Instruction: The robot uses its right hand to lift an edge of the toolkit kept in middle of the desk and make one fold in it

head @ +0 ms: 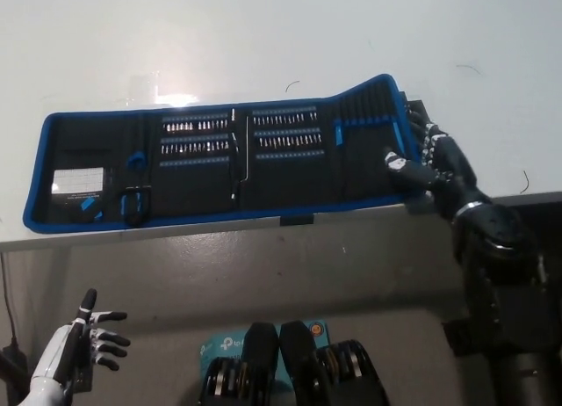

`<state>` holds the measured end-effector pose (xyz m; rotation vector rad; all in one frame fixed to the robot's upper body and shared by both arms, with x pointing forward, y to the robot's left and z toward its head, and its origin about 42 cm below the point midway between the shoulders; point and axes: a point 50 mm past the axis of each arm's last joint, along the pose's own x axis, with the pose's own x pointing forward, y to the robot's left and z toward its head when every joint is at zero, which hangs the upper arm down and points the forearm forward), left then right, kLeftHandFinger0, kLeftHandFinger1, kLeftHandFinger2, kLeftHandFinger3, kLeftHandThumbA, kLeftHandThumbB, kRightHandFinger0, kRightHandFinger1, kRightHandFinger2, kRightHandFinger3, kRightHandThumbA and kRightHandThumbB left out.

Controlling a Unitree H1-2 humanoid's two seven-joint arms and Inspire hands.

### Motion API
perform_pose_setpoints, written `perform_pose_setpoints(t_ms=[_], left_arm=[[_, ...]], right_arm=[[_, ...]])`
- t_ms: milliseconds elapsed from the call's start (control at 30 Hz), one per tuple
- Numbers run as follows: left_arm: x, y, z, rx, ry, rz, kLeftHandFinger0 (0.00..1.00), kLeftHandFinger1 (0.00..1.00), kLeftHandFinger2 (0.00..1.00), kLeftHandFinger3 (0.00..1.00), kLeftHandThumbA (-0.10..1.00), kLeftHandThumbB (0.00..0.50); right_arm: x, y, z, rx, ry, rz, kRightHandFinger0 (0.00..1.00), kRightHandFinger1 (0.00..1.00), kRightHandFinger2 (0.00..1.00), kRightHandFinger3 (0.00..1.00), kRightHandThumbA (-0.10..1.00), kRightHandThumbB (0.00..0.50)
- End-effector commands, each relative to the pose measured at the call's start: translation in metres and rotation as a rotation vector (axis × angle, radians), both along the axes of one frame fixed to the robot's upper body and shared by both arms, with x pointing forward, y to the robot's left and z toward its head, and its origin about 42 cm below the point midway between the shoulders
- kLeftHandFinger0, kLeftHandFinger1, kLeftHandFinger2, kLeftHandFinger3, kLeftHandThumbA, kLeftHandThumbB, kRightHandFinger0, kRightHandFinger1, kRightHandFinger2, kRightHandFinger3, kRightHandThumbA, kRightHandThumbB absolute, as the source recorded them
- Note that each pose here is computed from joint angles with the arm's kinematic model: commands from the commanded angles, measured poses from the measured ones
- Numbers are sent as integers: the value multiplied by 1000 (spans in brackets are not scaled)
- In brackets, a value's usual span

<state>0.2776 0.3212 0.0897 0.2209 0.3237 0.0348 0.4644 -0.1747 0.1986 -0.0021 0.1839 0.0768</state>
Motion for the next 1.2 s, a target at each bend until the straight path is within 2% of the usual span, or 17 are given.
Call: perform_pose_setpoints(t_ms=[0,67,133,400,500,533,567,600,633,667,700,733,800,833,900,933,1167], left_arm=[[4,7,11,12,-28,-3,439,433,408,606,1000,500],[5,5,11,12,-33,-4,423,420,392,592,1000,498],[6,4,12,18,-36,-10,399,419,396,618,1000,500],[6,7,15,14,-29,-13,423,433,404,598,1000,500],[6,7,15,22,-38,-12,402,415,382,584,1000,500],[6,7,15,26,-44,-18,400,414,383,584,1000,500],[5,7,15,26,-43,-20,399,416,386,585,1000,500],[5,7,15,24,-42,-17,406,423,399,587,1000,500],[5,7,15,23,-45,-17,416,427,398,580,1000,500],[5,7,15,23,-46,-18,418,427,397,578,1000,500],[6,5,15,23,-47,-22,420,427,397,578,1000,500],[7,5,16,20,-43,-26,424,432,405,589,1000,500],[10,6,19,24,-43,-33,428,435,418,595,1000,500],[13,6,21,28,-48,-38,428,436,424,598,1000,500],[15,6,22,25,-49,-43,447,443,420,593,1000,500],[16,6,22,27,-46,-48,438,441,415,610,1000,500],[15,7,21,36,-52,-62,350,391,390,586,1000,500]], right_arm=[[-6,27,9,16,-30,1,957,1000,1000,1000,589,240],[-11,30,5,47,-24,-8,945,1000,1000,1000,580,221],[-22,37,-9,89,-2,-41,869,1000,1000,1000,574,206],[-40,40,-42,212,40,-143,771,1000,1000,1000,513,221],[-42,46,-45,236,30,-185,587,989,1000,1000,389,215],[-42,48,-45,236,20,-203,498,886,1000,1000,333,216],[-41,50,-44,240,12,-214,449,848,1000,1000,297,216],[-39,52,-42,246,7,-237,223,532,734,1000,210,237],[-38,54,-39,209,-26,-239,34,161,354,980,130,220],[-38,54,-39,193,-41,-237,1,10,183,950,101,212],[-39,52,-39,193,-45,-243,0,0,111,942,97,211],[-38,52,-37,160,-78,-227,0,0,17,919,-29,171],[-36,50,-34,136,-130,-209,0,0,0,744,-100,107],[-35,50,-32,138,-142,-209,0,0,0,698,-100,109],[-33,48,-28,98,-171,-188,0,0,0,366,-100,63],[-32,48,-26,90,-189,-189,0,0,22,313,-100,76],[-30,47,-23,83,-200,-220,0,0,75,250,-100,94]])
